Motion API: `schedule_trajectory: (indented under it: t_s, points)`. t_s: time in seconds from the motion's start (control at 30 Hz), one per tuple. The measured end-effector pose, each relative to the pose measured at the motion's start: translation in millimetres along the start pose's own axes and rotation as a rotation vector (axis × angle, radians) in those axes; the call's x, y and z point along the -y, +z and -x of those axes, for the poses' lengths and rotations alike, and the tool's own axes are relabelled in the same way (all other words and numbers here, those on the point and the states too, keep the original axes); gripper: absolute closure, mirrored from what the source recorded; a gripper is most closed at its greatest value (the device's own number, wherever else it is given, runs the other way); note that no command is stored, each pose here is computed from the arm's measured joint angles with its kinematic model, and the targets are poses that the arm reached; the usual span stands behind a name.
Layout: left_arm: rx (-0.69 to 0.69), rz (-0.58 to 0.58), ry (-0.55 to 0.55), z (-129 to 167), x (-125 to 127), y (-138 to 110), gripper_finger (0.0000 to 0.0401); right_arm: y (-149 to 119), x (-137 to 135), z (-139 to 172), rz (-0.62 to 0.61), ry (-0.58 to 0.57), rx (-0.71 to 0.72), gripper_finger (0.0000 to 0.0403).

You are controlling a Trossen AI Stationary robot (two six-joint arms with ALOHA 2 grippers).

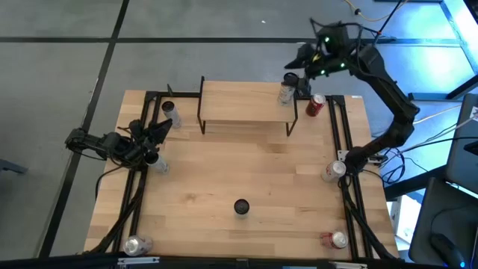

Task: Place canned beverage on shelf
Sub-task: Put the white-pink soda can on the shelf aligned with the other white-pink soda can

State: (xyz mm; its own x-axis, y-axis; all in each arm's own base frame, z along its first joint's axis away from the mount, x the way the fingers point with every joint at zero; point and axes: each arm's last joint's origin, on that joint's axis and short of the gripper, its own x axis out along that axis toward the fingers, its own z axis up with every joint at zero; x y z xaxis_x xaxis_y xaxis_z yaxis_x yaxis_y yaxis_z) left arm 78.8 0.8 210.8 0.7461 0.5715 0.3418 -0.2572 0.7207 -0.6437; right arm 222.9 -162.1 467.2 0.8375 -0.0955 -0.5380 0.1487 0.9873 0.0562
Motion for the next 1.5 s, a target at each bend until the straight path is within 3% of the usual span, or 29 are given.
schedule_trajectory:
  t_s: [0.3, 0.6, 0.77, 1.03, 1.33, 1.5]
  points:
    - [-0.021, 0.025, -0.055, -1.1, 4.3, 3.4, 0.025, 10.4, -92.8, -30.5, -0.053, 0.196, -0.063, 0.0084]
    - [-0.141, -0.132, -0.087, -21.4, 36.0, 18.3, 0.025, -10.7, -164.2, -47.9, -0.109, 0.172, -0.226, 0.0084]
    - [-0.263, -0.198, -0.163, -39.5, 58.3, 8.2, 0.025, -29.9, -185.8, -47.9, -0.13, 0.103, -0.336, 0.0084]
    - [-0.463, -0.293, -0.247, -72.8, 99.4, -7.2, 0.025, -49.8, -213.7, -30.2, -0.088, 0.063, -0.312, 0.0084]
    - [-0.742, -0.466, -0.212, -111.8, 162.7, -29.7, 0.025, -96.1, -254.4, -2.7, -0.095, 0.16, -0.33, 0.0084]
    - [-0.831, -0.46, -0.16, -128.3, 190.7, -32.4, 0.025, -125.6, -280.4, 4.7, -0.075, 0.189, -0.325, 0.0084]
